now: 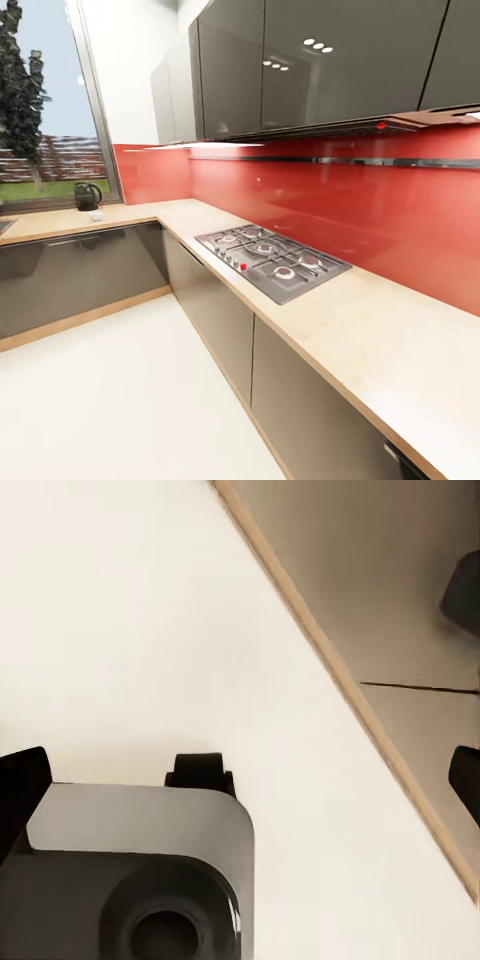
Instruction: Set up a coffee station on the kitchen countertop: keep the coffee maker on the countertop, move the bottle of coffee from the kitchen shelf to the counter next to the coffee maker, place a paper coffee filter on top of the coffee maker, put the saucer next to the coffee maker with the coffee cup on the saucer, and place the electric kettle next to the coffee maker.
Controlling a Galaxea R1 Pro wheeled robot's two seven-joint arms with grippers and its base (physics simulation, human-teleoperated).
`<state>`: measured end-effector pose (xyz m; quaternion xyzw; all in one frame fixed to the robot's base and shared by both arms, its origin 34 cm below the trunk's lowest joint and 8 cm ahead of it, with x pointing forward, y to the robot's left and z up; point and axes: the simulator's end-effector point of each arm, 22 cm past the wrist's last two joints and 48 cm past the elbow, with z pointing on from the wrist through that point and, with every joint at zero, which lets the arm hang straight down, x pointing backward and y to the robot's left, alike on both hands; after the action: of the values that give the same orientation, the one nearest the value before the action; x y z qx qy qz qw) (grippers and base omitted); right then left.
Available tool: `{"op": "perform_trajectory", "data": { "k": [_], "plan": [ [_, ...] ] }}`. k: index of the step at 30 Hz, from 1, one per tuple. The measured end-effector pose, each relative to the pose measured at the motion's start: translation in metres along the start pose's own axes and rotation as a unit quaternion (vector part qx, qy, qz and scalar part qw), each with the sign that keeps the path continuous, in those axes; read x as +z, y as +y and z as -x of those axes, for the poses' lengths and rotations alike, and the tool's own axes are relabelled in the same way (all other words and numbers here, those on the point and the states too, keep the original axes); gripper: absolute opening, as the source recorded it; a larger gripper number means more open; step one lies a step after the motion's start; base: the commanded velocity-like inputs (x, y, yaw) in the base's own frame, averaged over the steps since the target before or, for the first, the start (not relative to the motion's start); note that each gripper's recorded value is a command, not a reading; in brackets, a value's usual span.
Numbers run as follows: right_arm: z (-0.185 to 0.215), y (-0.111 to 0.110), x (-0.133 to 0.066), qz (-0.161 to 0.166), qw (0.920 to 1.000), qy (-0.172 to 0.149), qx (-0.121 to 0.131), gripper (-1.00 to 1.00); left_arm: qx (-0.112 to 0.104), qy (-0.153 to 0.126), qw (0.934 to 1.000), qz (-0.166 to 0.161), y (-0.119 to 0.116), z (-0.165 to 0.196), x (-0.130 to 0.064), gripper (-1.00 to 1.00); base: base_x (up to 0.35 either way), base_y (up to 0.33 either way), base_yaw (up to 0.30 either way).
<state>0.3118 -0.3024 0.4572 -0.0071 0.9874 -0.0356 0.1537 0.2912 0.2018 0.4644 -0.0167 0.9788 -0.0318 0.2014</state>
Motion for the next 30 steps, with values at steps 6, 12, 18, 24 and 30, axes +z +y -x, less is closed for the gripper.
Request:
{"op": "perform_trajectory", "data": {
  "k": [6, 12, 18, 24, 30],
  "plan": [
    [0.0004, 0.0000, 0.0000, 0.000, 1.0000, -0.001, 0.000, 1.00, 0.000, 0.000, 1.0000, 0.000, 0.0002, 0.0000, 0.0000, 1.00, 0.326, 0.027, 0.243],
    [0.0005, 0.0000, 0.0000, 0.000, 1.0000, -0.001, 0.000, 1.00, 0.000, 0.000, 1.0000, 0.000, 0.0002, -0.0001, 0.0000, 1.00, 0.323, 0.132, 0.243],
    [0.0005, -0.0008, 0.0000, -0.001, 1.0000, -0.001, 0.000, 1.00, 0.000, 0.000, 1.0000, 0.000, 0.0002, -0.0001, 0.0000, 1.00, 0.317, 0.177, 0.243],
    [0.0005, 0.0000, 0.0000, 0.000, 1.0000, -0.001, 0.000, 1.00, 0.000, 0.000, 1.0000, 0.000, 0.0002, -0.0001, 0.0000, 1.00, 0.314, 0.190, 0.243],
    [0.0005, -0.0002, 0.0000, 0.000, 1.0000, -0.001, 0.000, 1.00, 0.000, 0.000, 1.0000, 0.000, 0.0002, -0.0001, 0.0000, 1.00, 0.310, 0.195, 0.243]
  ]
}}
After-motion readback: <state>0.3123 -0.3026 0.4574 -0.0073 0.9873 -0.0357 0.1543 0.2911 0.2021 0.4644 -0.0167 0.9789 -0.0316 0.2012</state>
